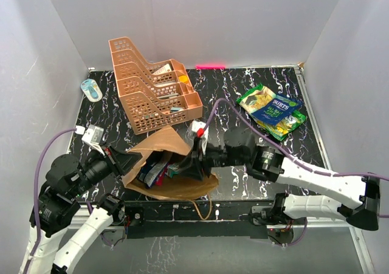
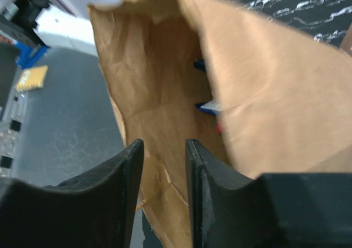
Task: Take the snacks out of the paper bag
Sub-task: Take out the snack from the paper bag.
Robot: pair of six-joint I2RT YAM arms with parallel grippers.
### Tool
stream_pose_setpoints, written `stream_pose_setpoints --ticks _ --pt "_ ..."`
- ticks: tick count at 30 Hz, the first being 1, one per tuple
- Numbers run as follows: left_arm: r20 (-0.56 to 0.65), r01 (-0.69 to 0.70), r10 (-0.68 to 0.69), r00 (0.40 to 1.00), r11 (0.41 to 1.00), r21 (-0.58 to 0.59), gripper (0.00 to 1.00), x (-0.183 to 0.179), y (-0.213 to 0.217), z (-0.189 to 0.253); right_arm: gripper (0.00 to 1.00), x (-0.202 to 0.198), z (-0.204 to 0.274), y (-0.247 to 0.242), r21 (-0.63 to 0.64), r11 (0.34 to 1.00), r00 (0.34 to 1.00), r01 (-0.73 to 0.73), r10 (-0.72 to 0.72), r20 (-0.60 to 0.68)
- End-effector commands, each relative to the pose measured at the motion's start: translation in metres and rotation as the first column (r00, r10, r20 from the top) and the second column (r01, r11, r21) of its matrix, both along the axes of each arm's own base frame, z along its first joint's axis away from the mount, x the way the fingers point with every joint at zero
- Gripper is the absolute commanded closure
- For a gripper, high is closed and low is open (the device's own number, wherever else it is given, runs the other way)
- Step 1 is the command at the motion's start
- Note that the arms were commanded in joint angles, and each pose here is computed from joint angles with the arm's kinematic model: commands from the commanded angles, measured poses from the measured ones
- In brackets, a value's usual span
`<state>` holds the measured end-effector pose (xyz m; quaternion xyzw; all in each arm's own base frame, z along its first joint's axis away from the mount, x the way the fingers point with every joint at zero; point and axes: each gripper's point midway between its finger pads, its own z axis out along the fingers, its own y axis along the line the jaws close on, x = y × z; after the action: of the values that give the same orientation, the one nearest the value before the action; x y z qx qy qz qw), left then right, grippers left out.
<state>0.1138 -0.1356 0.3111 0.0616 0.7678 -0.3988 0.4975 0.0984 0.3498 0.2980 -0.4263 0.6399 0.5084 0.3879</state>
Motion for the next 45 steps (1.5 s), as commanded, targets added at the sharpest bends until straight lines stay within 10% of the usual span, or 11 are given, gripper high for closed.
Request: stream_pose_setpoints --ticks 1,9,21,25,36,45 --pt "0.054 0.02 -0.019 0.998 1.0 -0.015 1.0 0.004 -0.005 0.025 0.65 0.004 0.001 0.008 0.03 0.996 0.984 0.08 -0.084 0.158" --pt "0.094 0.046 -0.041 0.995 0.998 -0.045 1.0 0.011 -0.013 0.05 0.7 0.018 -0.032 0.021 -0.076 0.961 0.917 0.266 -0.229 0.326" --pt "0.113 0.082 -0.074 0.991 0.995 -0.061 1.0 0.016 -0.023 0.062 0.69 -0.068 -0.098 0.078 -0.182 0.982 0.951 0.045 0.014 0.309" --pt "0.106 0.099 -0.093 0.99 0.994 -0.048 1.0 0.014 -0.024 0.056 0.66 -0.046 -0.078 0.072 -0.117 0.98 0.924 0.163 -0.109 0.367" --pt "0.064 0.185 -0.182 0.981 0.982 -0.039 1.0 0.001 -0.032 0.031 0.52 0.003 -0.076 0.034 -0.217 0.976 0.436 -0.005 0.197 0.878" --pt "0.075 0.187 -0.183 0.98 0.98 -0.065 1.0 -0.001 -0.033 0.034 0.5 0.02 -0.068 0.071 -0.224 0.975 0.256 0.003 0.216 0.942"
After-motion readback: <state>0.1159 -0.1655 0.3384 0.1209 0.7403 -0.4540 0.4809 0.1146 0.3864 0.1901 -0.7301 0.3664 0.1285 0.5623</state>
